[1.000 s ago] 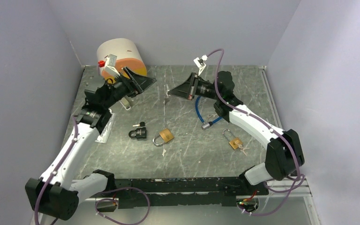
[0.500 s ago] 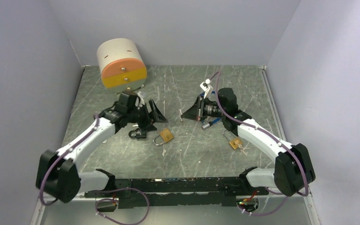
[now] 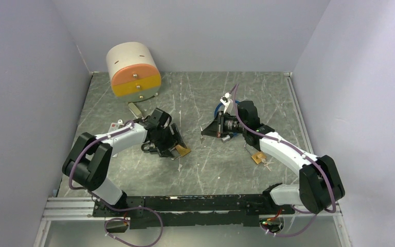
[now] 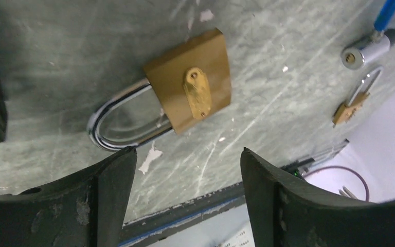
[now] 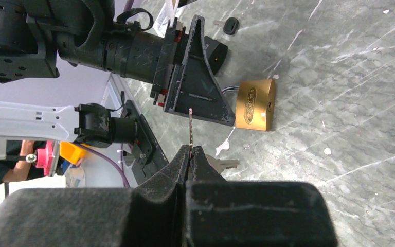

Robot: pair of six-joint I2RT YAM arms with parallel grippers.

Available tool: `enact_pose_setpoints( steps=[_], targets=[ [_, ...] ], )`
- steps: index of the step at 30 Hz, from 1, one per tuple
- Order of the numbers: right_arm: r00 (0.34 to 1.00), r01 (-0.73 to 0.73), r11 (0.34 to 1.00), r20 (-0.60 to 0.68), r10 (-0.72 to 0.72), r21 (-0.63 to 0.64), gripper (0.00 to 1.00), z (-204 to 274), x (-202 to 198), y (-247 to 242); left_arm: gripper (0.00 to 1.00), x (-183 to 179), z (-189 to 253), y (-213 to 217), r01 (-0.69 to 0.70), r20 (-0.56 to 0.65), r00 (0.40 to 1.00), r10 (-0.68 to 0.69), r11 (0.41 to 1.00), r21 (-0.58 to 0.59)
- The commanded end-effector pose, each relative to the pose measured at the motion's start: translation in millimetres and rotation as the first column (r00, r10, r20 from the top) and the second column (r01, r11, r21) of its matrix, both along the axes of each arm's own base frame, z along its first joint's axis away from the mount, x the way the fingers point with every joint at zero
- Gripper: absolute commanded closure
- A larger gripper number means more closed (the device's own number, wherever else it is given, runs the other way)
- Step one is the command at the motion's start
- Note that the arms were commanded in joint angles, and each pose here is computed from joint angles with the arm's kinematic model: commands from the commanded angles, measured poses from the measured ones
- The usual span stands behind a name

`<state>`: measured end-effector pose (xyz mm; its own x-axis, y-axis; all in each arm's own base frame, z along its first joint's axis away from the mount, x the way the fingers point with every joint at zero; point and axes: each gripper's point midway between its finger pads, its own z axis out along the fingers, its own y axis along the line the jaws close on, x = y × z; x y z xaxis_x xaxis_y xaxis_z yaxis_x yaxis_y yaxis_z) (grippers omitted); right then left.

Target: Unlock with the key

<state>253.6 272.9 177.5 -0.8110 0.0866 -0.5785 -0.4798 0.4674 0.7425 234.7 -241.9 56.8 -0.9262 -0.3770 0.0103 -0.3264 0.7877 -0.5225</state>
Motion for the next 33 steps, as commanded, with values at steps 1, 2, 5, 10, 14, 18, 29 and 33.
enact_pose_setpoints(
  steps=[1, 2, 5, 10, 14, 18, 29, 33],
  targets=[
    [0.997, -0.026, 1.000, 0.073, 0.025, 0.008, 1.00, 10.6, -1.4, -2.2, 0.21, 23.5, -1.6, 4.1, -0.032, 0.088, 0.996, 0.026, 0.997, 0.068],
    [0.997, -0.020, 1.000, 0.077, 0.020, 0.002, 1.00, 10.4, -1.5, -3.5, 0.21, 26.6, -2.8, 2.7, -0.018, 0.101, 0.995, 0.011, 0.997, 0.068],
    [0.997, -0.001, 1.000, 0.078, 0.000, 0.008, 1.00, 7.9, -2.5, -6.5, 0.23, 35.0, -9.0, -2.7, 0.008, 0.113, 0.993, -0.016, 0.997, 0.070],
    [0.996, 0.001, 1.000, 0.092, -0.001, -0.004, 1.00, 9.8, -5.2, -10.3, 0.29, 52.8, -15.7, -8.2, 0.062, 0.143, 0.986, -0.081, 0.989, 0.131],
    [0.991, 0.059, 0.997, 0.120, -0.053, -0.049, 1.00, 4.4, -1.5, -20.9, 0.31, 75.0, -16.9, -20.5, 0.090, 0.195, 0.974, -0.119, 0.985, 0.148],
    [0.988, 0.103, 0.993, 0.122, -0.096, -0.052, 1.00, 0.6, 0.6, -26.9, 0.32, 94.2, -13.2, -37.4, 0.165, 0.276, 0.939, -0.205, 0.973, 0.163],
    [0.986, 0.084, 0.994, 0.152, -0.072, -0.074, 1.00, -3.1, -6.6, -32.4, 0.31, 91.7, -6.7, -21.7, 0.072, 0.230, 0.964, -0.135, 0.963, 0.260],
    [0.985, 0.088, 0.993, 0.153, -0.076, -0.073, 1.00, -4.3, -9.7, -34.2, 0.43, 89.1, -21.3, -15.5, 0.050, 0.168, 0.980, -0.108, 0.947, 0.316]
  ],
)
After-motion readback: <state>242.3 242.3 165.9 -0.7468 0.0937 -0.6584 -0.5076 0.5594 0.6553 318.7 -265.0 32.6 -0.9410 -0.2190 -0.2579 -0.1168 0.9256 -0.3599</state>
